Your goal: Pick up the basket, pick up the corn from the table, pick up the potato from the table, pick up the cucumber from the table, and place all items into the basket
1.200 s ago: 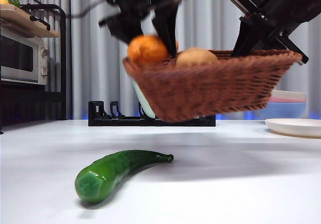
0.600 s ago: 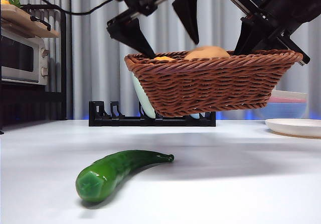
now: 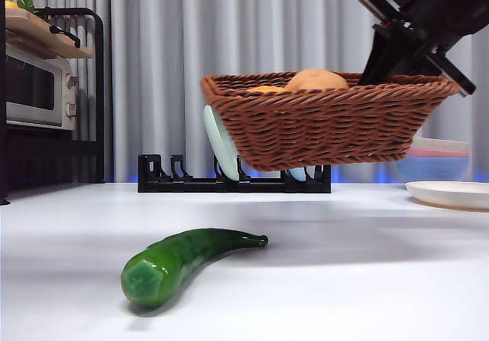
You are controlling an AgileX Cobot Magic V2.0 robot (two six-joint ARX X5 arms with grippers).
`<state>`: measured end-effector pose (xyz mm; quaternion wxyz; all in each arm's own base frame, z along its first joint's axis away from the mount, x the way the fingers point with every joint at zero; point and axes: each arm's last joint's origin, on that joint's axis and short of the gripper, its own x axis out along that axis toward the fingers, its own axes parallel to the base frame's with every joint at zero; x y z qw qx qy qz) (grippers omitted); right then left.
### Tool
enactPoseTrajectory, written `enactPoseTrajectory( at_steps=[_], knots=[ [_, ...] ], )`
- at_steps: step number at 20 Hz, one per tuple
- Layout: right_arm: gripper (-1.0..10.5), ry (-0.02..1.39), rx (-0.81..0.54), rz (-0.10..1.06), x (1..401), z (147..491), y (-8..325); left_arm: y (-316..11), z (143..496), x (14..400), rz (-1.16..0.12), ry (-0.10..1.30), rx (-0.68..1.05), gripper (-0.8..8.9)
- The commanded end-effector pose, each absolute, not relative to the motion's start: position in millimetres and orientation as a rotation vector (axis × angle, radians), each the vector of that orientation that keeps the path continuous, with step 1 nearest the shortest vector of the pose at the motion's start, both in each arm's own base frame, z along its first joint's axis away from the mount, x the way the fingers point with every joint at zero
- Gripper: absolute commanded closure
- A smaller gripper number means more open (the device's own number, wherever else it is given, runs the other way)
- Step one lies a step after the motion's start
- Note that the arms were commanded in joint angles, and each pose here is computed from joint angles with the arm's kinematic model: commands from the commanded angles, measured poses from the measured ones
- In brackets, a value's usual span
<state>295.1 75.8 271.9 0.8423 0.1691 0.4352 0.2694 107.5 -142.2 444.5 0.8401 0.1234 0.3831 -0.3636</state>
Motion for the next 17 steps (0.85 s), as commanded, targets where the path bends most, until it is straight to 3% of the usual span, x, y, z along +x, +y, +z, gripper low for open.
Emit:
enactPoseTrajectory(
  at_steps=[1,5,9,17],
  knots=[
    [9.6,0.879,0.390,0.548,301.4,280.1,66.4,-149.8,429.7,96.0,-0.714,0.828,0.279,2.21],
    [9.6,0.853,0.423,0.535,305.6,287.5,50.8,-174.9,366.3,89.0,-0.619,0.902,0.376,2.21],
    [9.6,0.853,0.442,0.556,305.8,288.2,46.3,-194.1,289.3,99.4,-0.580,0.941,0.358,2.21],
    [9.6,0.852,0.441,0.558,305.8,288.3,46.3,-208.1,219.7,160.1,-0.622,1.053,0.252,2.21]
  ],
)
